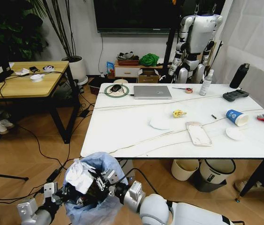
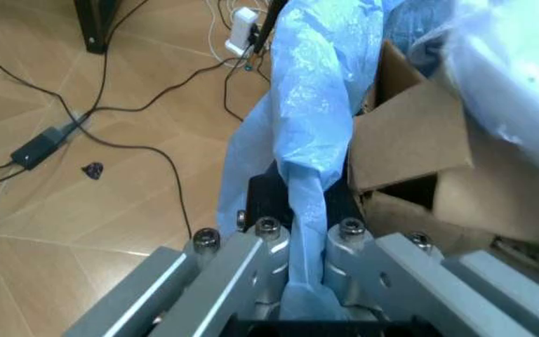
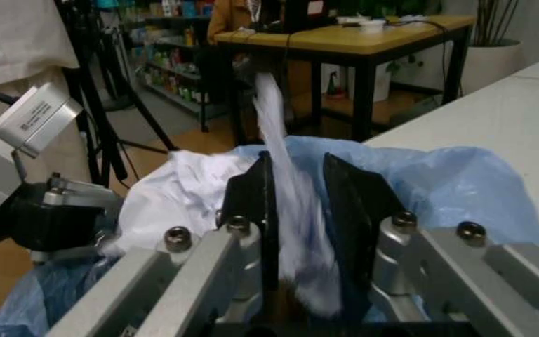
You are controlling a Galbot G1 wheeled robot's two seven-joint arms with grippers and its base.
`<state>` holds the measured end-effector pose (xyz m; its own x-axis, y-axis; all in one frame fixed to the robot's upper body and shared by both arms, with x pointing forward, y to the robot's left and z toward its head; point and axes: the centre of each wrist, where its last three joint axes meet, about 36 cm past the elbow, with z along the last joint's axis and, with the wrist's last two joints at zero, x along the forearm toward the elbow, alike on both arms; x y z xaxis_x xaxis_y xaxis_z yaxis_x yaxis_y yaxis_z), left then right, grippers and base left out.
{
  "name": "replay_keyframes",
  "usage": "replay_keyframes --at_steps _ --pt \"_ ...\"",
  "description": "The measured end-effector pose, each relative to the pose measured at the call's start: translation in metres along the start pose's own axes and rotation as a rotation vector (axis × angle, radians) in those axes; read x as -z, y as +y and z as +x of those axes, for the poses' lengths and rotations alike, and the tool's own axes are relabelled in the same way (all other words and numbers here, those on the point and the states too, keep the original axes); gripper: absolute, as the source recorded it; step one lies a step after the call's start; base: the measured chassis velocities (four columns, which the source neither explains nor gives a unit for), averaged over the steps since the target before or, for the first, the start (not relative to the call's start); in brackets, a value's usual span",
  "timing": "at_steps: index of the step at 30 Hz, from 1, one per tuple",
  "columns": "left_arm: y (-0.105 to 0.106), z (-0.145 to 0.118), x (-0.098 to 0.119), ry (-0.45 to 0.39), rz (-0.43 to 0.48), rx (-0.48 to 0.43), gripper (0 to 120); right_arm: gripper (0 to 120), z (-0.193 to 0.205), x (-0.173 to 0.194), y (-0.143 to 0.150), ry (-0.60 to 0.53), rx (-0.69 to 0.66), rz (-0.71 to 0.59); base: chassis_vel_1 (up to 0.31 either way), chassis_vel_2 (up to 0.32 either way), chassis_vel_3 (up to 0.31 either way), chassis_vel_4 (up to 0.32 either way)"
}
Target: Pick up the trash bin and place the trash from the table into it.
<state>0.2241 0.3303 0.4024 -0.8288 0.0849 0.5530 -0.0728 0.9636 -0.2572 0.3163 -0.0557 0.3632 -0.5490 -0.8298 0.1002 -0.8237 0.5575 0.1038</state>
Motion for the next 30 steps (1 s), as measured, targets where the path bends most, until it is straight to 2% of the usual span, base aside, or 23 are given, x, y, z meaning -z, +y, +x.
replay_keyframes --at_steps 1,2,6,8,11,14,15,18,21,23,24,26,30 --pt "0.000 0.000 0.000 0.000 -0.001 0.000 0 28 0.001 0.002 -0.002 -0.004 -0.009 0.004 0.000 0.000 0.000 0.000" --pt "0.000 0.000 0.000 0.000 -0.001 0.000 0 28 0.002 0.003 -0.003 -0.006 -0.012 0.006 0.000 0.000 0.000 0.000" --pt "0.001 -0.001 0.001 0.000 -0.002 0.004 0 50 0.011 0.018 -0.012 -0.047 -0.057 0.019 0.000 0.000 0.000 0.000" --pt "0.001 -0.002 0.001 0.000 -0.002 0.004 0 51 0.011 0.024 -0.016 -0.066 -0.073 0.022 0.000 0.000 0.000 0.000" --pt "0.000 -0.002 0.000 -0.001 0.004 0.005 0 66 -0.003 0.057 -0.049 -0.142 -0.212 0.039 0.000 0.000 0.000 0.000" --pt "0.000 -0.001 -0.001 0.000 0.008 0.006 0 79 -0.022 0.087 -0.107 -0.130 -0.406 0.059 0.000 0.000 0.000 0.000" --pt "0.000 -0.001 -0.001 0.000 0.008 0.006 0 79 -0.022 0.087 -0.107 -0.130 -0.406 0.059 0.000 0.000 0.000 0.000" --pt "0.000 0.000 -0.003 0.002 0.006 0.005 0 90 -0.026 0.102 -0.185 -0.018 -0.594 0.062 0.000 0.000 0.000 0.000" --pt "-0.001 0.001 -0.003 0.001 0.005 0.005 0 99 -0.014 0.093 -0.249 0.102 -0.718 0.048 0.000 0.000 0.000 0.000" --pt "-0.001 0.001 -0.003 0.001 0.005 0.005 0 99 -0.013 0.092 -0.252 0.111 -0.723 0.047 0.000 0.000 0.000 0.000" --pt "-0.002 0.001 -0.002 -0.001 0.004 0.004 0 100 -0.005 0.084 -0.271 0.174 -0.755 0.031 0.000 0.000 0.000 0.000" --pt "-0.002 0.001 -0.002 -0.003 0.004 0.004 0 100 0.002 0.079 -0.286 0.242 -0.777 -0.016 0.000 0.000 0.000 0.000" --pt "-0.002 0.001 -0.002 -0.004 0.003 0.004 0 100 0.003 0.078 -0.296 0.288 -0.785 -0.120 0.000 0.000 0.000 0.000"
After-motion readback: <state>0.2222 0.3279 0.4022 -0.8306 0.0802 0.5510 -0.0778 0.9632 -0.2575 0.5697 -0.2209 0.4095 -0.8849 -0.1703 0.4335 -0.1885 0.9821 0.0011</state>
